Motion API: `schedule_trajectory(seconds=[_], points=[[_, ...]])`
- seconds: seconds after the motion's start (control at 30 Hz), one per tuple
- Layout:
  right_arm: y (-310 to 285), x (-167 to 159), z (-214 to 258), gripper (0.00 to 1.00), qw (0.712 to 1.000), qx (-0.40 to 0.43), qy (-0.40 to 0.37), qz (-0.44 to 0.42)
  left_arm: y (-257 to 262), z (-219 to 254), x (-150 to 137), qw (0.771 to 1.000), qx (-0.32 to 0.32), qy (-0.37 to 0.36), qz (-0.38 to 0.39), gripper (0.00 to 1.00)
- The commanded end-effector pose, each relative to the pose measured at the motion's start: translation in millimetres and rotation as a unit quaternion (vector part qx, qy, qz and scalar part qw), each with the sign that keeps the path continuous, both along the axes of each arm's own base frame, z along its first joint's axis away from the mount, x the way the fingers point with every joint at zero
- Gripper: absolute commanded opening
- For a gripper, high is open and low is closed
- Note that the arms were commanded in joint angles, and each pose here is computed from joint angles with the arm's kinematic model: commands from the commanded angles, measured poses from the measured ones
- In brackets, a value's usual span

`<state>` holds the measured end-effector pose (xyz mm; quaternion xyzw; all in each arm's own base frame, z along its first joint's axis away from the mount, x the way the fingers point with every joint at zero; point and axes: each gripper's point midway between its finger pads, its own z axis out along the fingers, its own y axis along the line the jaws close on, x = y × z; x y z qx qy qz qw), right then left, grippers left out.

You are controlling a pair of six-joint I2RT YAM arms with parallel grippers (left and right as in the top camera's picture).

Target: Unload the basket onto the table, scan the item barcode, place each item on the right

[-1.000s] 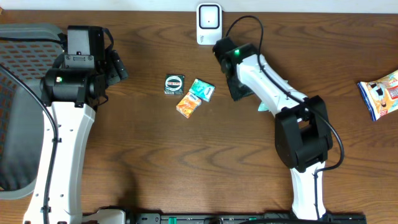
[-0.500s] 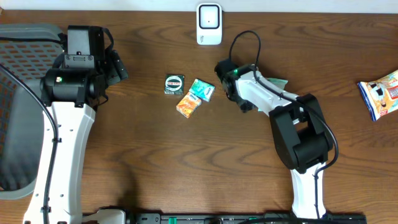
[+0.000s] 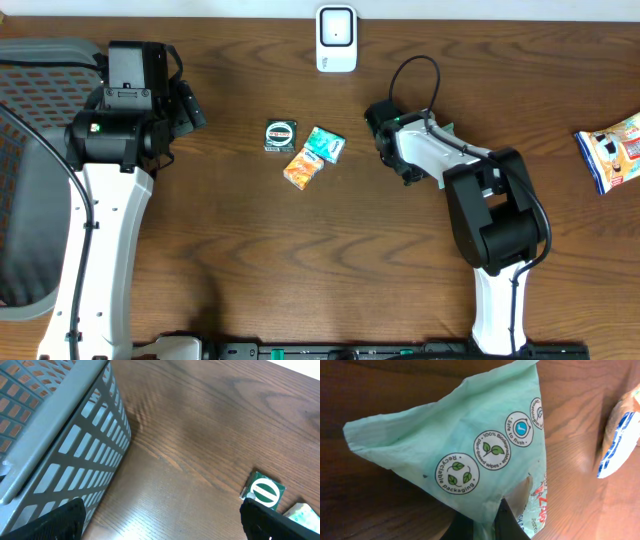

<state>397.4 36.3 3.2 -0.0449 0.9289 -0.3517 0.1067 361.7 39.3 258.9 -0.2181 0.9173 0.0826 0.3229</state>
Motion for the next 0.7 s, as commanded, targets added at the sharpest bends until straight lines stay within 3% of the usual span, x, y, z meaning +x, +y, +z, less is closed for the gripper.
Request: schedule_trajectory(seconds=[0.0,0.2,0.37,0.4,0.6,0.63,0.67], points=[[8,-19,-31,0.01,0.995,0.079,0.051,-0.026,3,0,0,1.0,0.009,0.004,0.0,0.98],[31,-9,-20,0.01,0.982,0.174,0.069,-0.035,3,0,0,1.0,0.009,0.004,0.0,0.98],[77,16,18,0.01,0.938,0.336,0.08,0.03,3,0,0,1.0,0.009,0.004,0.0,0.98],[92,24,36,0.01,0.913,0.398,0.075,0.052,3,0,0,1.0,0.009,0.004,0.0,0.98],[122,31,80,0.01,0.798,0.591,0.073,0.092,3,0,0,1.0,0.009,0.004,0.0,0.98],[127,29,87,0.01,0.762,0.635,0.079,0.098,3,0,0,1.0,0.009,0.004,0.0,0.98],[135,24,100,0.01,0.7,0.701,0.086,0.109,3,0,0,1.0,0.009,0.004,0.0,0.98]])
